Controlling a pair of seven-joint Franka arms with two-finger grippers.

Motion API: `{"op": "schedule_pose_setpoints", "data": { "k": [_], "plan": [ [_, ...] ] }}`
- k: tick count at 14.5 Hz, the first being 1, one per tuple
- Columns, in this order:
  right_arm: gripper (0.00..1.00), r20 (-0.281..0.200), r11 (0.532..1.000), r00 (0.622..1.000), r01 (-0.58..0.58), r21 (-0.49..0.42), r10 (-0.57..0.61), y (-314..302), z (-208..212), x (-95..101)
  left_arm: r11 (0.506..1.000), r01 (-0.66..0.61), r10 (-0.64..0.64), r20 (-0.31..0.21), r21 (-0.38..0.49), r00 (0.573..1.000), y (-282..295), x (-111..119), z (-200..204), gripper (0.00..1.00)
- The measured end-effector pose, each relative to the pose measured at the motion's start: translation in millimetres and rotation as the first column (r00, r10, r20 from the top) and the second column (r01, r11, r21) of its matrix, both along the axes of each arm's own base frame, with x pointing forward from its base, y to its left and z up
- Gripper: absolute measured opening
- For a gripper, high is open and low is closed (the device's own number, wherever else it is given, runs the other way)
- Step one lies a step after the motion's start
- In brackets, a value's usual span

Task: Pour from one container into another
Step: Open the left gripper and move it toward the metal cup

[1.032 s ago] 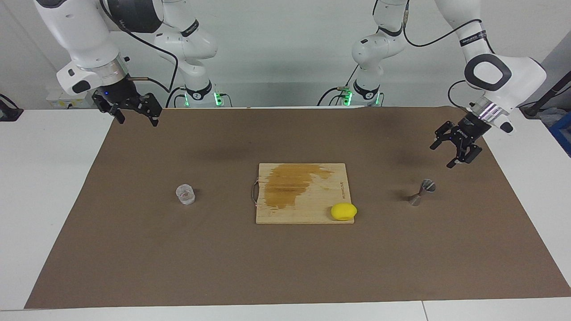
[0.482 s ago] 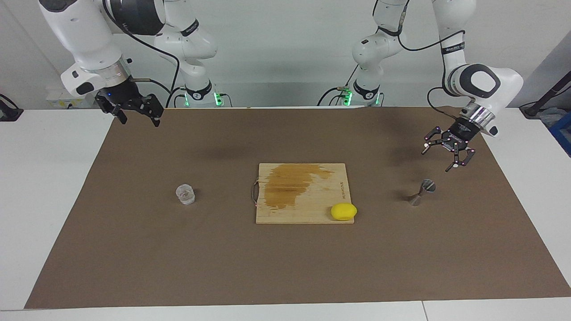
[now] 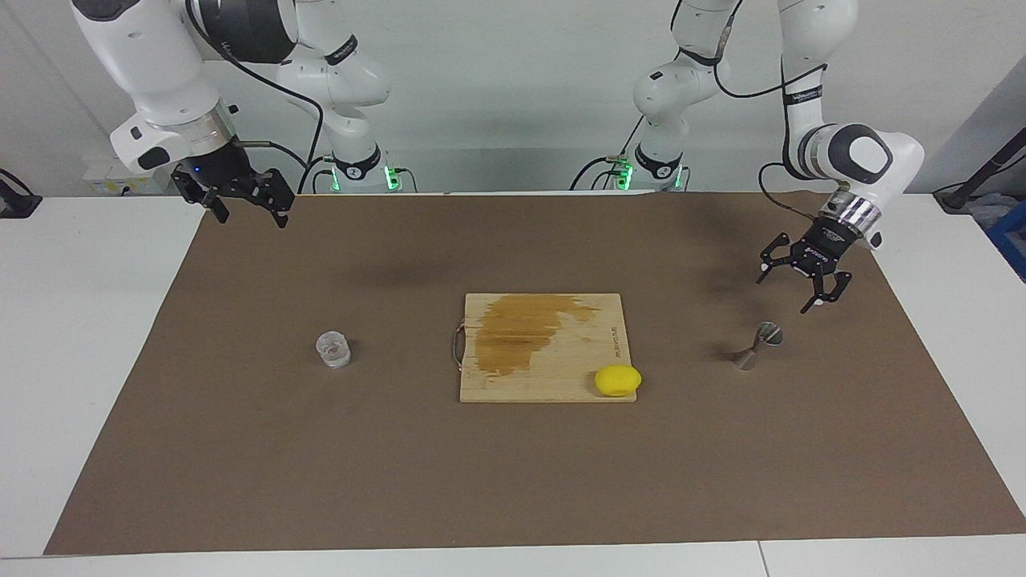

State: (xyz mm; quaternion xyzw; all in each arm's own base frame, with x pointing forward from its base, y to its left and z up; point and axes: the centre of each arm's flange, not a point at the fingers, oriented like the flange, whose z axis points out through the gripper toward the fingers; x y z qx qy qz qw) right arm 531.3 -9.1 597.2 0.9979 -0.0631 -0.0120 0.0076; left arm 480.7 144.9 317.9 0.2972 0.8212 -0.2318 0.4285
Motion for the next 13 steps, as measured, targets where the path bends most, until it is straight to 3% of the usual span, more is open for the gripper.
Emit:
{"op": "schedule_pose_setpoints", "data": {
  "k": [5, 13],
  "plan": [
    [0.99, 0.013, 1.000, 1.000, 0.005, 0.000, -0.005, -1, 1, 1.4, 0.995, -0.047, 0.055, 0.083, -0.089, 0.995, -7, 5, -15, 0.98],
    [0.96, 0.030, 0.993, 0.992, 0.121, 0.000, -0.121, -6, 3, 4.3, 0.995, -0.024, 0.038, 0.143, -0.096, 0.989, -14, 9, -13, 0.97]
  ]
}}
